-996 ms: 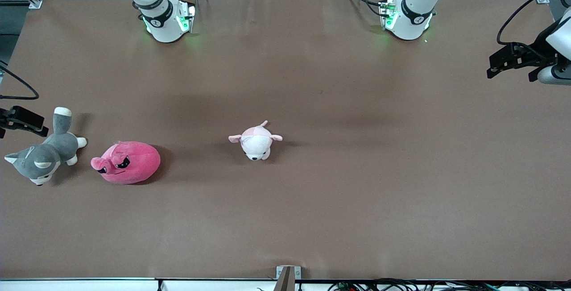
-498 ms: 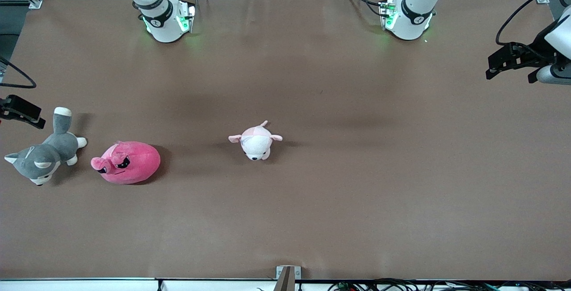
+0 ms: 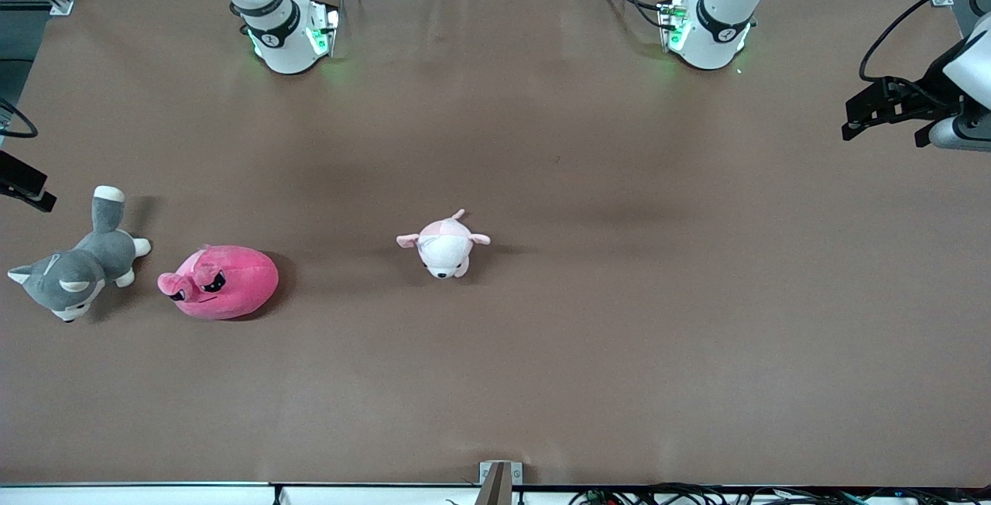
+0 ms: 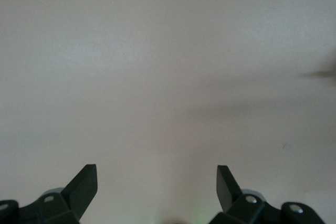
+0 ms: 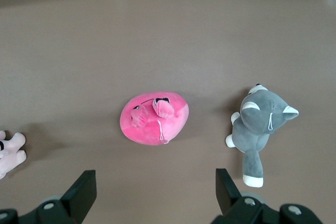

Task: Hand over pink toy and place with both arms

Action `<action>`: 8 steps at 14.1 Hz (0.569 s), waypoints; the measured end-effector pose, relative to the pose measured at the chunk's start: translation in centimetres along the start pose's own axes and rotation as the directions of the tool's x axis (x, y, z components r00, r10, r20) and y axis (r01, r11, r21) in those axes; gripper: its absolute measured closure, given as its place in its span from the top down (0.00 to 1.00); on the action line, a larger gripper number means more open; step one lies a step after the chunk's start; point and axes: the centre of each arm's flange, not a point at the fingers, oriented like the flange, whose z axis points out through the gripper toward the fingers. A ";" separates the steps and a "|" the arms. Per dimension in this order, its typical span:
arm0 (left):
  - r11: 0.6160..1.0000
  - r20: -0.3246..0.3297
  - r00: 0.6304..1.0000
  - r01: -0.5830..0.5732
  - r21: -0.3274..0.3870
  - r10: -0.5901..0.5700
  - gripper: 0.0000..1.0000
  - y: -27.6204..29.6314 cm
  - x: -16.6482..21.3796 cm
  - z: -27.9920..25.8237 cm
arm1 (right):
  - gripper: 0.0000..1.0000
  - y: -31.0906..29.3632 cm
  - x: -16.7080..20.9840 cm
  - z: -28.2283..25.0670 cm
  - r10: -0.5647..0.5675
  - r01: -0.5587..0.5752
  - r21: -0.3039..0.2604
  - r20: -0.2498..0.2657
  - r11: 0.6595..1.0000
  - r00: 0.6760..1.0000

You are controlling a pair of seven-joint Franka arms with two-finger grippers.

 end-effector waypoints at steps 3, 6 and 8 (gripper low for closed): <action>1.000 0.000 1.000 0.002 0.000 -0.002 1.00 -0.1 0.0 0.0 | 1.00 -0.2 -1.4 0.5 -0.005 0.004 0.004 0.024 1.000 1.000; 1.000 0.000 1.000 0.005 0.000 -0.005 1.00 -0.2 0.0 0.0 | 1.00 -0.2 -2.8 1.1 -0.005 0.005 0.005 0.001 1.000 1.000; 1.000 0.000 1.000 0.005 0.000 -0.005 1.00 -0.3 0.0 0.0 | 1.00 -0.2 -4.4 1.7 -0.005 0.005 0.007 -0.014 1.000 1.000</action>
